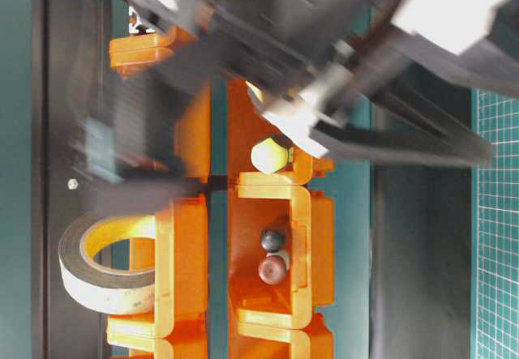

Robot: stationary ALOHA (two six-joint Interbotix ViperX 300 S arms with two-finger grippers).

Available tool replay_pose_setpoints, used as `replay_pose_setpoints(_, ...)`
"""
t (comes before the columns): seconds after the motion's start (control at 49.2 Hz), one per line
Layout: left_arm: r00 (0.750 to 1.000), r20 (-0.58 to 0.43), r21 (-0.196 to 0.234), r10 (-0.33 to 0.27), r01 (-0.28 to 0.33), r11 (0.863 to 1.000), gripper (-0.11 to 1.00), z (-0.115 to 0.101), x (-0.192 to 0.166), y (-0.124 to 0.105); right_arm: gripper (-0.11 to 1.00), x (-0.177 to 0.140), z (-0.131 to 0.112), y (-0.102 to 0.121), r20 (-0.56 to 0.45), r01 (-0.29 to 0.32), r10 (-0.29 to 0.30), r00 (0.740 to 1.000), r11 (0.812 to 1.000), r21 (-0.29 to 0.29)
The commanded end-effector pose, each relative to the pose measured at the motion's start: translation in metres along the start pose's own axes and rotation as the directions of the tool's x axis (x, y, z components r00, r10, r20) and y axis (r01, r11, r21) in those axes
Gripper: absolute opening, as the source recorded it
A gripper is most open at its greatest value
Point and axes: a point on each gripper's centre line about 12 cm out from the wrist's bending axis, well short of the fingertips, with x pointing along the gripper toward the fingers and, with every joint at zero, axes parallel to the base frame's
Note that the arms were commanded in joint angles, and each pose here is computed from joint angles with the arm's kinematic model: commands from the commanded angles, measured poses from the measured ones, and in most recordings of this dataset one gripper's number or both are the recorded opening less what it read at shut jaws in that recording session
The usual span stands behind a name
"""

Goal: Pick corner brachets from container rack with right arm.
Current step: 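Open the right gripper, release the brackets, and retract to the right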

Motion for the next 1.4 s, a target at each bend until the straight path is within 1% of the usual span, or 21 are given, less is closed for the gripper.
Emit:
replay_pose_setpoints(0.0, 1.000, 0.026, -0.003, -0.002, 0.002, 1.000, 0.00, 0.008, -0.003, 0.000, 0.83, -0.050, 0.009, 0.000, 0.123, -0.016, 0.009, 0.992, 0.998, 0.058)
replay_pose_setpoints(0.102, 0.999, 0.035, 0.001, -0.013, 0.013, 1.000, 0.00, 0.008, -0.006, -0.002, 0.83, -0.085, 0.007, -0.001, 0.198, -0.036, 0.014, 0.980, 0.993, 0.108)
replay_pose_setpoints(0.224, 0.999, 0.034, 0.000, -0.016, 0.016, 1.000, 0.00, 0.005, -0.008, -0.003, 0.83, -0.121, 0.001, -0.005, 0.296, -0.063, 0.019, 0.955, 0.988, 0.139)
replay_pose_setpoints(0.325, 0.999, 0.041, 0.004, -0.021, 0.020, 1.000, 0.00, 0.005, -0.011, -0.003, 0.83, -0.148, -0.005, -0.009, 0.390, -0.089, 0.023, 0.921, 0.984, 0.151)
replay_pose_setpoints(0.407, 0.999, 0.046, 0.008, -0.029, 0.029, 1.000, 0.00, 0.003, -0.013, -0.005, 0.82, -0.165, -0.015, -0.013, 0.453, -0.103, 0.023, 0.891, 0.983, 0.153)
replay_pose_setpoints(0.488, 0.998, 0.047, 0.022, -0.042, 0.041, 0.999, 0.00, 0.002, -0.015, -0.007, 0.81, -0.180, -0.026, -0.016, 0.518, -0.119, 0.023, 0.855, 0.981, 0.152)
replay_pose_setpoints(0.549, 0.998, 0.050, 0.031, -0.049, 0.047, 0.998, 0.00, 0.000, -0.017, -0.008, 0.81, -0.197, -0.035, -0.019, 0.568, -0.128, 0.018, 0.823, 0.980, 0.155)
replay_pose_setpoints(0.61, 0.997, 0.051, 0.032, -0.054, 0.052, 0.998, 0.00, -0.002, -0.018, -0.008, 0.80, -0.211, -0.044, -0.022, 0.603, -0.133, 0.011, 0.797, 0.978, 0.158)
replay_pose_setpoints(0.712, 0.997, 0.053, 0.039, -0.056, 0.054, 0.998, 0.00, -0.006, -0.021, -0.009, 0.78, -0.231, -0.060, -0.026, 0.644, -0.136, -0.002, 0.765, 0.977, 0.165)
replay_pose_setpoints(0.773, 0.997, 0.054, 0.041, -0.058, 0.056, 0.998, 0.00, -0.008, -0.023, -0.009, 0.77, -0.241, -0.070, -0.028, 0.661, -0.137, -0.011, 0.750, 0.976, 0.171)
replay_pose_setpoints(0.874, 0.996, 0.076, 0.041, -0.057, 0.054, 0.998, 0.00, -0.009, -0.029, -0.008, 0.76, -0.254, -0.089, -0.032, 0.681, -0.136, -0.026, 0.732, 0.974, 0.183)
replay_pose_setpoints(0.976, 0.994, 0.089, 0.040, -0.059, 0.056, 0.998, 0.00, -0.009, -0.034, -0.008, 0.76, -0.262, -0.107, -0.035, 0.691, -0.132, -0.043, 0.722, 0.971, 0.199)
replay_pose_setpoints(1.077, 0.994, 0.094, 0.040, -0.058, 0.054, 0.998, 0.00, -0.009, -0.035, -0.008, 0.76, -0.266, -0.123, -0.040, 0.697, -0.121, -0.078, 0.713, 0.965, 0.231)
replay_pose_setpoints(1.159, 0.994, 0.096, 0.039, -0.057, 0.054, 0.998, 0.00, -0.009, -0.035, -0.007, 0.76, -0.269, -0.130, -0.044, 0.705, -0.112, -0.104, 0.702, 0.961, 0.254)
replay_pose_setpoints(1.281, 0.994, 0.092, 0.038, -0.059, 0.056, 0.998, 0.00, -0.009, -0.035, -0.008, 0.76, -0.267, -0.134, -0.049, 0.700, -0.096, -0.134, 0.702, 0.955, 0.279)
replay_pose_setpoints(1.382, 0.994, 0.091, 0.038, -0.059, 0.056, 0.998, 0.00, -0.010, -0.034, -0.008, 0.75, -0.267, -0.135, -0.050, 0.699, -0.092, -0.142, 0.701, 0.954, 0.286)
